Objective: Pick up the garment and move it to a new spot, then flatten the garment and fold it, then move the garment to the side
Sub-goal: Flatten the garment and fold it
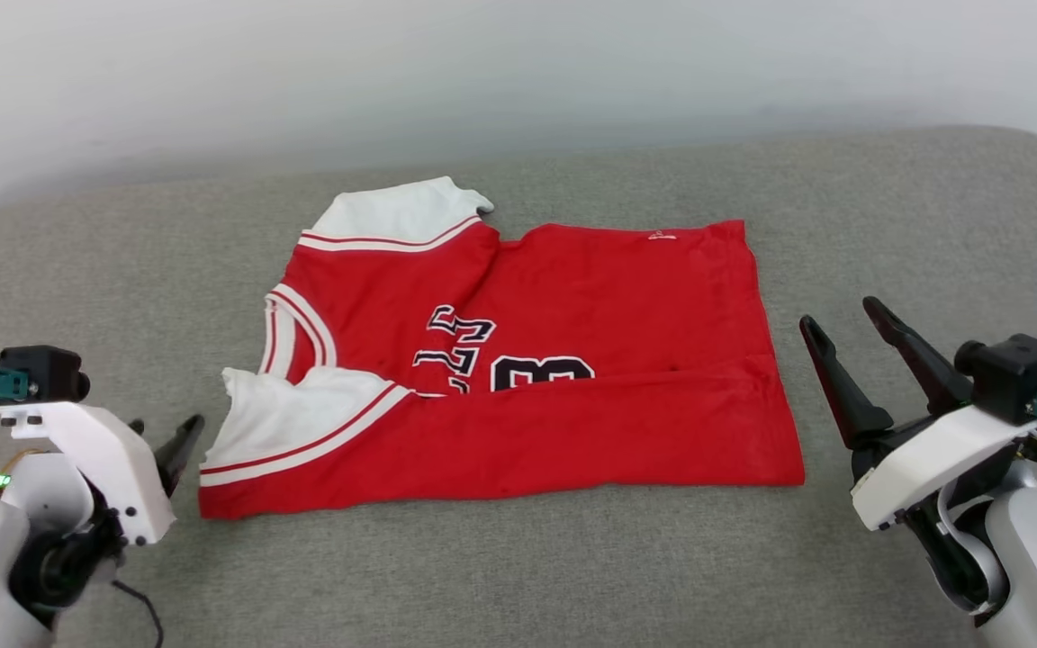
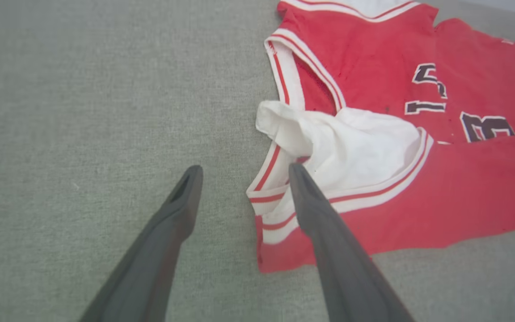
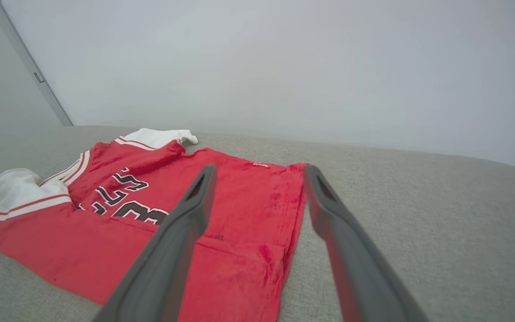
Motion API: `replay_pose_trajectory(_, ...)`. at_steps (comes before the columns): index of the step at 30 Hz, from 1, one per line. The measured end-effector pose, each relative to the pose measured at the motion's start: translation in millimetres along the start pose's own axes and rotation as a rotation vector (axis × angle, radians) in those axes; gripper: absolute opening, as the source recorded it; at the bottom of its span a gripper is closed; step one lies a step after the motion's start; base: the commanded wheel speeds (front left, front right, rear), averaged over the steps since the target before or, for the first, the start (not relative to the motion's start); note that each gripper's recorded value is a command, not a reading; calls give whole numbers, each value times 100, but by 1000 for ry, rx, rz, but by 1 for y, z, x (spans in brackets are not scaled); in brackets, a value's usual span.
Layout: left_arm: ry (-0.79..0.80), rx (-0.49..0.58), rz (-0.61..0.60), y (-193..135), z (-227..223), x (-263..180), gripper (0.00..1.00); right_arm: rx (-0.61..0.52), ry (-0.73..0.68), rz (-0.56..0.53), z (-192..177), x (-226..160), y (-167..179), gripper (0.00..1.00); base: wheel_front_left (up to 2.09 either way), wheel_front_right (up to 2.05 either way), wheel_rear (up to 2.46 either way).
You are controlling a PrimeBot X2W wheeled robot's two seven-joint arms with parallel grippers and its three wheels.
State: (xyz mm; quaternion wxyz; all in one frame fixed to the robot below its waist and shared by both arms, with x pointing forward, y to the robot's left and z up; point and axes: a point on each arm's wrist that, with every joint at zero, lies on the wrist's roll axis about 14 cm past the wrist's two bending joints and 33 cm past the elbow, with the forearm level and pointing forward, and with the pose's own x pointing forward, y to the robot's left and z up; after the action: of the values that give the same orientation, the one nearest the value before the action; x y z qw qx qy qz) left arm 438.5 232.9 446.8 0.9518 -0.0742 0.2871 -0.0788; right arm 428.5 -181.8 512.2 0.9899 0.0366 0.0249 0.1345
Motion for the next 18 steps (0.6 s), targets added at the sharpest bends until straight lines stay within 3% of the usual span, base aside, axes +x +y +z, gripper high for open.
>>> replay_pose_trajectory(7,354,12,-28,5,-44,6,100,32,6,-39,-4,-11,0,100,0,0,0)
replay_pose_trajectory(13,506,-13,-54,-6,-71,19,100,62,53,-92,-19,-21,-11,100,0,0,0)
replay_pose_trajectory(14,524,-20,-54,-6,-75,21,95,67,57,-97,-21,-21,-11,100,0,0,0)
replay_pose_trajectory(15,541,-32,-55,-8,-78,23,45,73,64,-101,-23,-21,-11,100,0,0,0)
replay_pose_trajectory(17,560,-45,-59,-9,-82,26,0,78,79,-114,-26,-24,-14,100,0,0,0)
replay_pose_trajectory(18,566,-49,-61,-10,-84,27,0,82,90,-121,-29,-25,-16,100,0,0,0)
